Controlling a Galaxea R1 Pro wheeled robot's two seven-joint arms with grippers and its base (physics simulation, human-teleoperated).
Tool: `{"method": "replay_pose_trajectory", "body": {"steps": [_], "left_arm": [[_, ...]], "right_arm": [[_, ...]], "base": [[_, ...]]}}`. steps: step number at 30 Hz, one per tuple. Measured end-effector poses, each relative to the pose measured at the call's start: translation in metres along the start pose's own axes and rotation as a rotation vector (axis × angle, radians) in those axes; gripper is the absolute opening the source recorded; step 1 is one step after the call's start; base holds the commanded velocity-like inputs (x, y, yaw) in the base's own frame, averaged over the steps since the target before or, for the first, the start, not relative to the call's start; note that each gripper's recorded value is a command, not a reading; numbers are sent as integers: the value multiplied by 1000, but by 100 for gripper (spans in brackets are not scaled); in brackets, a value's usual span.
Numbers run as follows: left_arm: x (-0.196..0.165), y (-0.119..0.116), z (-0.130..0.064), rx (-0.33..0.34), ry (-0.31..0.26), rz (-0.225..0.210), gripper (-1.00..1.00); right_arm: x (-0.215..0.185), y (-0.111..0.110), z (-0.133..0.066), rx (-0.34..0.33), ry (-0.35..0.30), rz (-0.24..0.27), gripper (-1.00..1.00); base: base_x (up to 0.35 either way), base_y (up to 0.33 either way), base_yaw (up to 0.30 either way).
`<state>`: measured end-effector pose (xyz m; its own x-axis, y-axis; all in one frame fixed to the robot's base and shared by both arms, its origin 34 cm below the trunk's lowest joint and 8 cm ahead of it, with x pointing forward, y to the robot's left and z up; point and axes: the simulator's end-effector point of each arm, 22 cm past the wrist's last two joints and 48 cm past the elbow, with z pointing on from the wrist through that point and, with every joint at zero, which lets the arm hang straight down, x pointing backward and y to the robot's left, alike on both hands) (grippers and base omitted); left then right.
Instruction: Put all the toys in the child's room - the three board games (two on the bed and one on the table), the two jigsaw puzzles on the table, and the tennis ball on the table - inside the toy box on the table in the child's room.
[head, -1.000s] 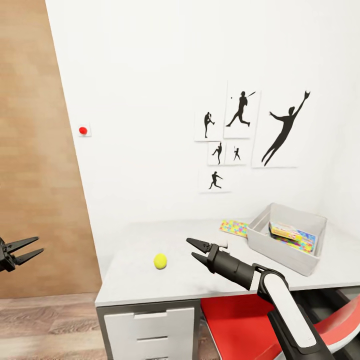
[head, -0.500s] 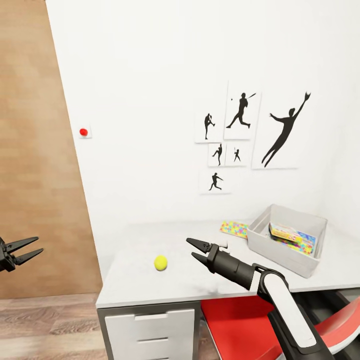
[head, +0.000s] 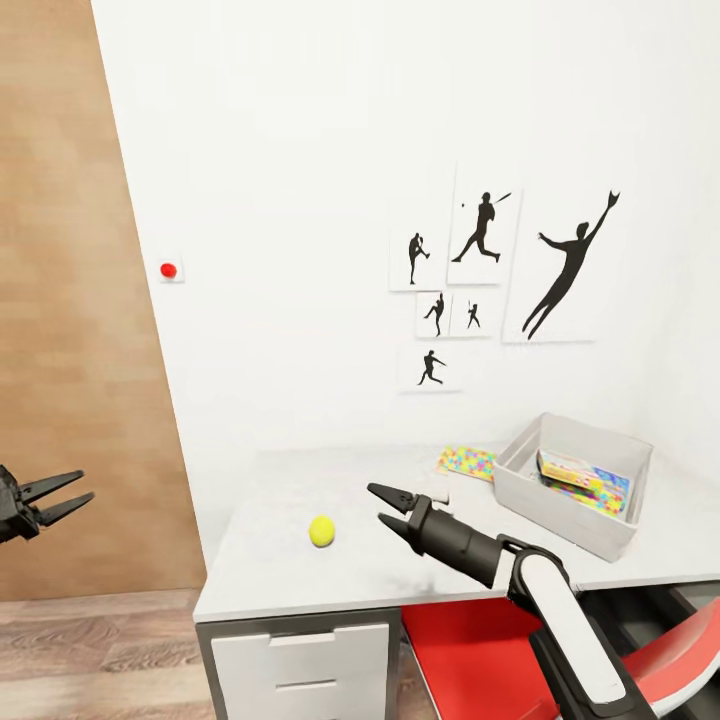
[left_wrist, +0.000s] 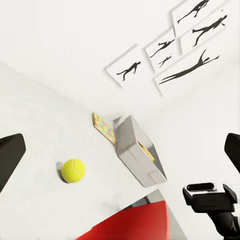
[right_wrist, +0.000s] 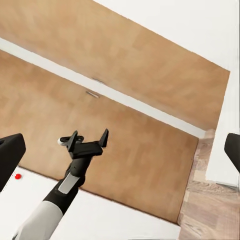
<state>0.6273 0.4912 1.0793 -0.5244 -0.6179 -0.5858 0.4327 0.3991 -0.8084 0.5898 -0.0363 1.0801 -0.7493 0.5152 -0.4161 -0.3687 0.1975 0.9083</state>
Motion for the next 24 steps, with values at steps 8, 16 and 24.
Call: {"method": "replay_pose_trajectory", "body": {"steps": [8,16,24], "left_arm": [[20,5,18,20,24,-29,100],[23,5,21,24,28,-77,100],[21,5,19,23,24,-121,100]], "right_arm": [[-15,-17,-7,44,-45,19,100],[-20,-11,-13,6,-43,27,100],[-20,-5,-14,-23,-44,27,100]], "base": [[0,0,0],[32,27,0],[15,15,0]]}}
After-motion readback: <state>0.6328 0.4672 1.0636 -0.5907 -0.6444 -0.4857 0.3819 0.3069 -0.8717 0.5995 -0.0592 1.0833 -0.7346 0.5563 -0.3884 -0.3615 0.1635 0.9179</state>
